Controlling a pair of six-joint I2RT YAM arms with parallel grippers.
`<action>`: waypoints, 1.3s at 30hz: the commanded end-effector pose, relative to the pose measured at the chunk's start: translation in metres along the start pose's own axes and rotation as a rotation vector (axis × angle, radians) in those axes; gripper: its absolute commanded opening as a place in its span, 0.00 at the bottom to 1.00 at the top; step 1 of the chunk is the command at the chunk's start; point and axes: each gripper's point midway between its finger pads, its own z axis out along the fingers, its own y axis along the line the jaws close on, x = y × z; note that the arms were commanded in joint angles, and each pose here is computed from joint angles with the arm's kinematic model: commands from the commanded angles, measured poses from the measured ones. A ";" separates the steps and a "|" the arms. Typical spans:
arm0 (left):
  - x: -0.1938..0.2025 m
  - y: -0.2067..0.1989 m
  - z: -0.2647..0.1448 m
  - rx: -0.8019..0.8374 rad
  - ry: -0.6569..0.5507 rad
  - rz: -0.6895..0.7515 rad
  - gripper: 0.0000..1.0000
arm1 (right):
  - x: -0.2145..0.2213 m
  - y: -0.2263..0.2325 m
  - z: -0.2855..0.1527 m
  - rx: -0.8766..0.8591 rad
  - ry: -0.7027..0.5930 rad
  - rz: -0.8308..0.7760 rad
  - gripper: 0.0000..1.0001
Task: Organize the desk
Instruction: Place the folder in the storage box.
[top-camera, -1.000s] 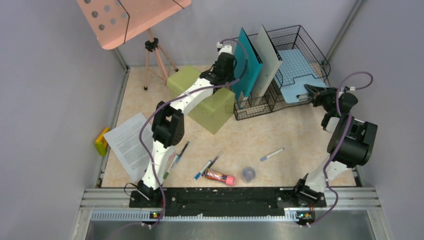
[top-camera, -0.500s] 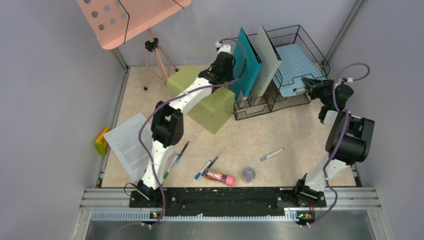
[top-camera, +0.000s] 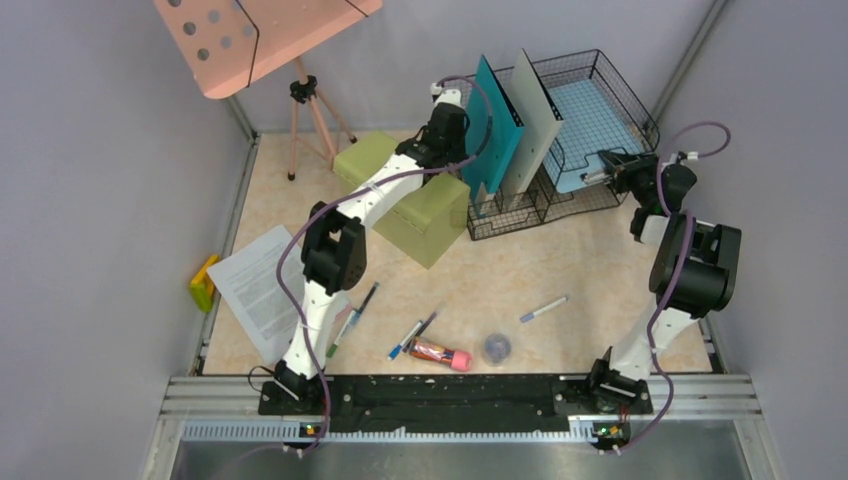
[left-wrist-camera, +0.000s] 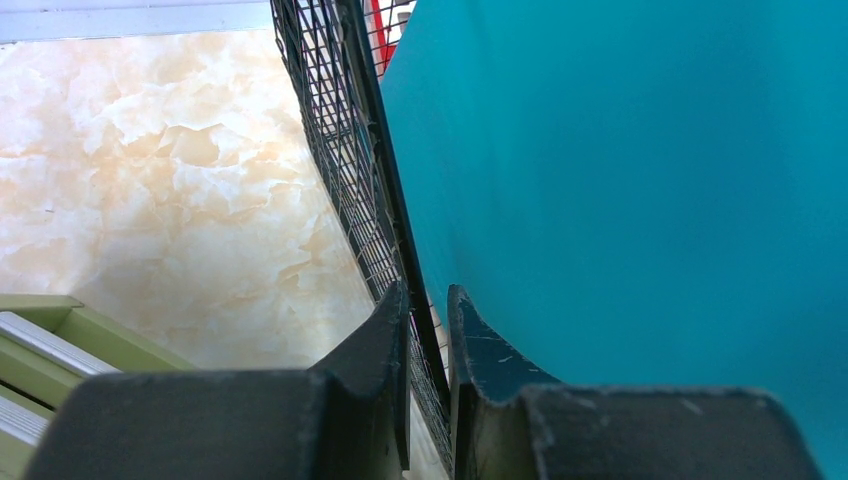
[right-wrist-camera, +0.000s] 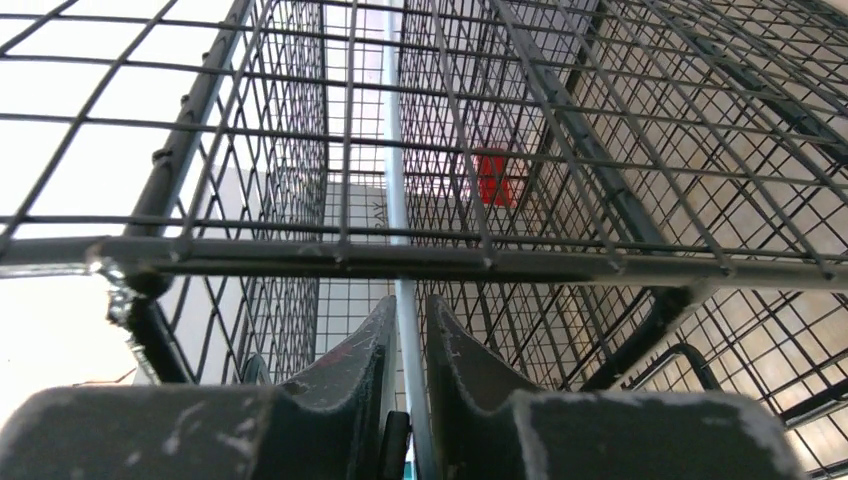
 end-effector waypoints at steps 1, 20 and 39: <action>0.006 -0.019 -0.028 0.123 0.083 0.060 0.00 | 0.002 0.043 0.009 -0.142 -0.003 -0.071 0.25; -0.006 -0.012 -0.032 0.102 0.060 0.035 0.00 | -0.002 0.029 -0.026 -0.027 0.006 -0.074 0.46; -0.008 -0.010 -0.034 0.103 0.060 0.028 0.00 | -0.008 0.018 -0.056 -0.038 0.025 -0.072 0.26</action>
